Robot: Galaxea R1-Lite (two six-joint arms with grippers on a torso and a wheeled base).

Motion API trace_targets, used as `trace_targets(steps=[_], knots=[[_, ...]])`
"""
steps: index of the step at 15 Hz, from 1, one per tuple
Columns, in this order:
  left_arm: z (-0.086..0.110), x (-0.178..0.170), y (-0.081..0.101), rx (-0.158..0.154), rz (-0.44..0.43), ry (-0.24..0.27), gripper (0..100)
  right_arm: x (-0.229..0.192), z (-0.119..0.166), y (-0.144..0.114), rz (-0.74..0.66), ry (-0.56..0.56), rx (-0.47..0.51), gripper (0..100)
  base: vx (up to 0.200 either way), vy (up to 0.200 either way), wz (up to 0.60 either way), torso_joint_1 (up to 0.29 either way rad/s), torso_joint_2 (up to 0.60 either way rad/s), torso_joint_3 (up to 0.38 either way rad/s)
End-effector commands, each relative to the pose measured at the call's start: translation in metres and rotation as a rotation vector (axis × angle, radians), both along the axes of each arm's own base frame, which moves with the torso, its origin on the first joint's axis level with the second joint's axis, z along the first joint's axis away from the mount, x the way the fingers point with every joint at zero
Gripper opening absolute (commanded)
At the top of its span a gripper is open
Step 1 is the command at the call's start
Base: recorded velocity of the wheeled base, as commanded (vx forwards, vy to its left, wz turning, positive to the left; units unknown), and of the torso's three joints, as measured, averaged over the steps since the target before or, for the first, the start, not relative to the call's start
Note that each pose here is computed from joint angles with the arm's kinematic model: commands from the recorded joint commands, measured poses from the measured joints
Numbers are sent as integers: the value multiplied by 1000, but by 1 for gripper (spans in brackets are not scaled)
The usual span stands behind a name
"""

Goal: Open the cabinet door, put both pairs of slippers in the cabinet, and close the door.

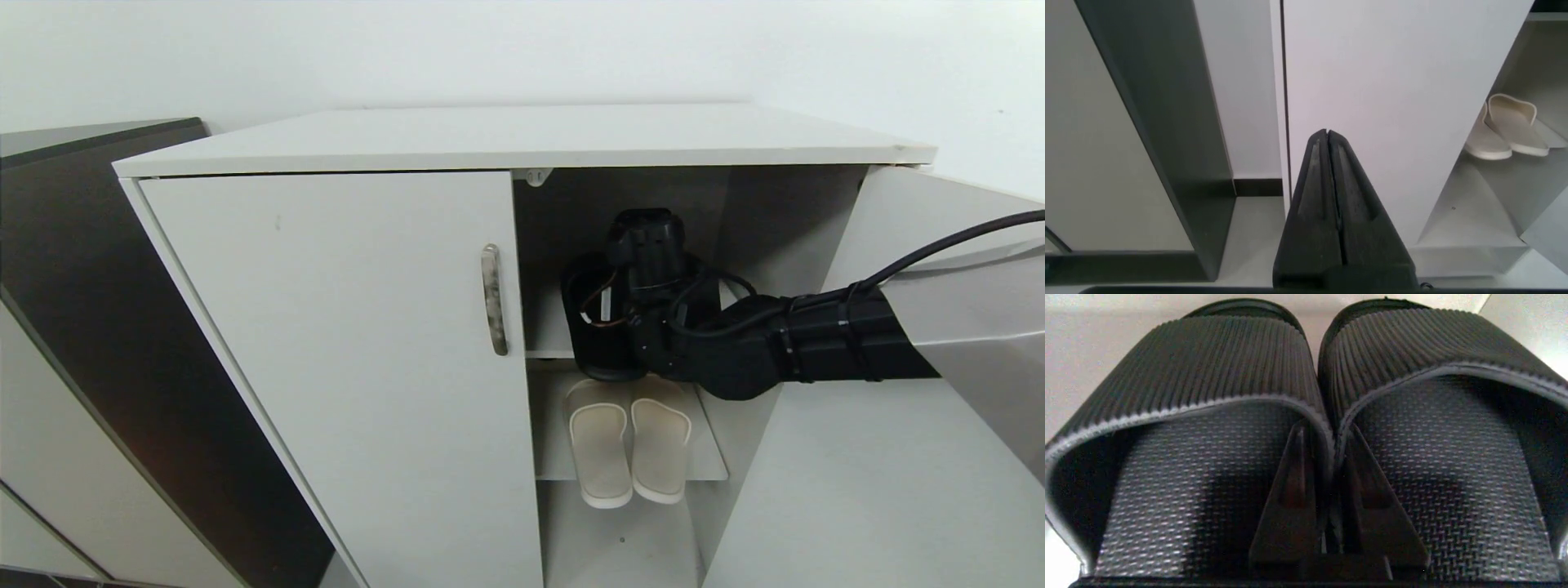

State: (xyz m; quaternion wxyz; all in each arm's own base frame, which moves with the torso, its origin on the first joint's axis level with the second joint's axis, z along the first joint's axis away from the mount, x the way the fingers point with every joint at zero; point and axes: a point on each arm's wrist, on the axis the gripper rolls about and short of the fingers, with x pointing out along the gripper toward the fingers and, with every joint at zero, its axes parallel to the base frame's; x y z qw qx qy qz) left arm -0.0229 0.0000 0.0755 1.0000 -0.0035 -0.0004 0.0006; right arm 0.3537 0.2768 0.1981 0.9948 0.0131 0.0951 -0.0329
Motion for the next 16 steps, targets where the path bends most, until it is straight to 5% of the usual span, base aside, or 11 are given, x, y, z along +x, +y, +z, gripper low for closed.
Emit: trace_targets(steps=[1,16], knots=[[0,0,0,-1,0,1,0,10,0,-1,-1,2,2,0,0,0,0,0,0,0],[0,0,0,1,2,1,0,28,-3,2,-12,53,-34,0,0,0,0,0,0,0]])
